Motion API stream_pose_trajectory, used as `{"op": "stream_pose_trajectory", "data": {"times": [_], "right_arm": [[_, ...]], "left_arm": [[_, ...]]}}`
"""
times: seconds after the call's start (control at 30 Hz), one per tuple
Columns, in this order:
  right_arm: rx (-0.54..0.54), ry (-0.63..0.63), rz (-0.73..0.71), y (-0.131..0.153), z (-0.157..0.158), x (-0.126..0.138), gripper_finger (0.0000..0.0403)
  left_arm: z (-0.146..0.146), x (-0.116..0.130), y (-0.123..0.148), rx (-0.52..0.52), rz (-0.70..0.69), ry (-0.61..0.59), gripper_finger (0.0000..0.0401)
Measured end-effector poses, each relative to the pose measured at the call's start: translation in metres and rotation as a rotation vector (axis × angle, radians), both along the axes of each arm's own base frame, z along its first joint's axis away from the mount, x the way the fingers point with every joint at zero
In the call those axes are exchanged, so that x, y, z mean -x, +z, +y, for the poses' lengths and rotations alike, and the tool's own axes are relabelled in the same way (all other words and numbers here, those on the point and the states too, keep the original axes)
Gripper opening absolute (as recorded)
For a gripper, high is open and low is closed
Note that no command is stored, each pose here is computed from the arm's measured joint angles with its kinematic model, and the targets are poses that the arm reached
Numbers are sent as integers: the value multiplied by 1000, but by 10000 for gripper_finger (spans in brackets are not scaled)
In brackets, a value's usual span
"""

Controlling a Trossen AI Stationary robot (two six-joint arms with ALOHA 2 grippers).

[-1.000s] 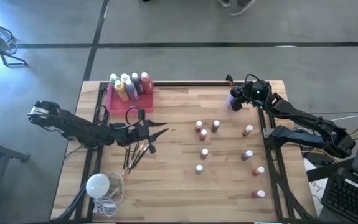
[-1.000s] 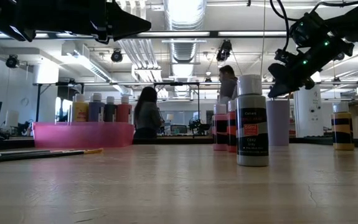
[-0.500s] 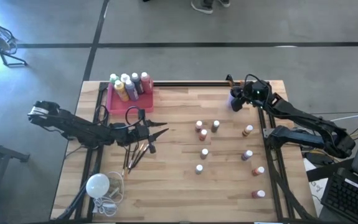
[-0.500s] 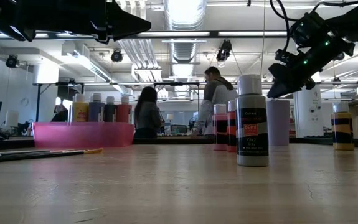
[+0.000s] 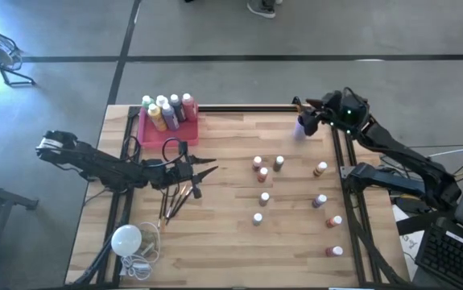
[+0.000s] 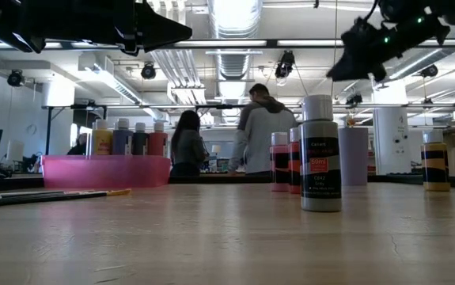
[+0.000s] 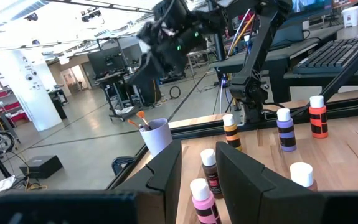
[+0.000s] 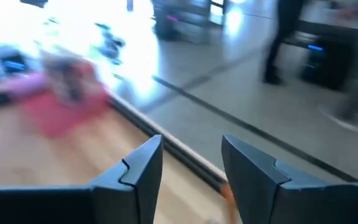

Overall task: Pick & Place Paint Supplies
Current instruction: Put the gold paint brush into the purple cup

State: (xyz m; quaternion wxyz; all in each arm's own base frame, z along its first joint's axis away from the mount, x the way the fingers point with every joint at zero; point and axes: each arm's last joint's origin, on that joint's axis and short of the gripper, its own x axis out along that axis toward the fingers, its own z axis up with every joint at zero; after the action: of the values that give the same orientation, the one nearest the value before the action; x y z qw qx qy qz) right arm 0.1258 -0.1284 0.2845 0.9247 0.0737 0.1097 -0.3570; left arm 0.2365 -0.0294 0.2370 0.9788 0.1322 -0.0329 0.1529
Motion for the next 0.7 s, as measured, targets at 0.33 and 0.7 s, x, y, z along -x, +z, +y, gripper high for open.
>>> {"op": "stream_pose_trajectory", "data": {"times": [0.33, 0.7], "right_arm": [[-9, 376, -129, 24, 13, -21, 121], [145, 653, -150, 26, 42, -62, 63]], "left_arm": [[0, 0, 0, 0, 0, 0, 106], [0, 0, 0, 0, -1, -1, 106]]}}
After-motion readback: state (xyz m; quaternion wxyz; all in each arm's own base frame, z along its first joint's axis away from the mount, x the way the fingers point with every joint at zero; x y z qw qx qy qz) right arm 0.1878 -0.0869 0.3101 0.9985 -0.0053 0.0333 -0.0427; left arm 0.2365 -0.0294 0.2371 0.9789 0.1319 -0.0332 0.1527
